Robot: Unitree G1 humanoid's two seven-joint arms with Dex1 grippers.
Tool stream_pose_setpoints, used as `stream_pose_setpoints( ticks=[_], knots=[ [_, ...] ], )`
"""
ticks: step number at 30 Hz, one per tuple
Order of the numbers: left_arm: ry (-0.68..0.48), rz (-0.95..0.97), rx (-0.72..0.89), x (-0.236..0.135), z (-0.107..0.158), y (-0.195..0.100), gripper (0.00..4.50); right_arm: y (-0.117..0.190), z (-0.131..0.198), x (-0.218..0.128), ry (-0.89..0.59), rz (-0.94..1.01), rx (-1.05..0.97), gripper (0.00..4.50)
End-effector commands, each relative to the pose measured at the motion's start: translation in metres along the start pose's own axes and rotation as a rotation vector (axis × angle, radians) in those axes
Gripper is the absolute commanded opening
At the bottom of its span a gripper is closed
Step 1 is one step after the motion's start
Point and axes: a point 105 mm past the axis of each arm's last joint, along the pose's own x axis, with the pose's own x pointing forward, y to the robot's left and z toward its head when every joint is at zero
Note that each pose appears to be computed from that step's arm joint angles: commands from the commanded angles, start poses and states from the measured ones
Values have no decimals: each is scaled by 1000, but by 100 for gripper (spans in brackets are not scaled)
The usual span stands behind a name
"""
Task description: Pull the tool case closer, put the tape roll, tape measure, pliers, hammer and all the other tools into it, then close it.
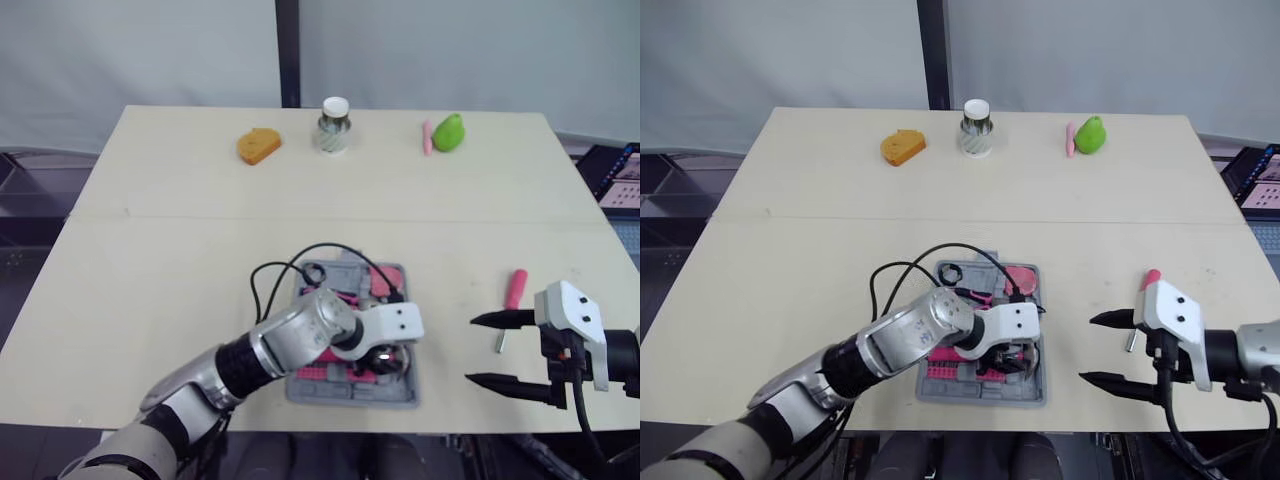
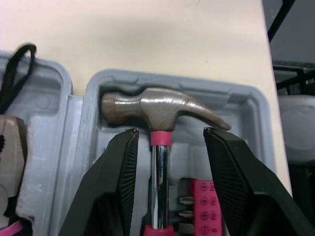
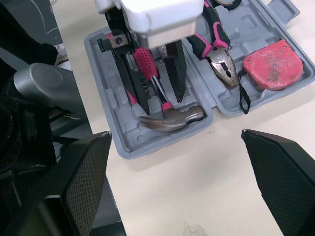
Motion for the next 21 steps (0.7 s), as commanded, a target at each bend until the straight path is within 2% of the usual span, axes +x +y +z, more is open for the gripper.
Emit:
stream_pose_setpoints(
  ticks=[1, 7, 10, 13, 17, 21],
  knots=[
    [-112, 7, 38, -24, 12, 7, 225, 1, 11, -3, -44, -11, -21, 450],
    [-368, 63, 36, -67, 4, 36, 225, 1, 16, -2, -69, -16, -13, 450],
    [-426, 17, 42, -76, -19, 31, 139, 2, 17, 0, -79, -24, -7, 450],
    [-486, -49, 18, -76, -35, 18, 3, 2, 18, 2, -85, -30, -5, 450],
    [-415, -101, 31, -60, -66, 2, 3, 2, 19, 2, -90, -38, -5, 450],
    [-391, -80, 47, -49, -71, 5, 3, 3, 19, 2, -90, -43, -3, 450]
  ],
)
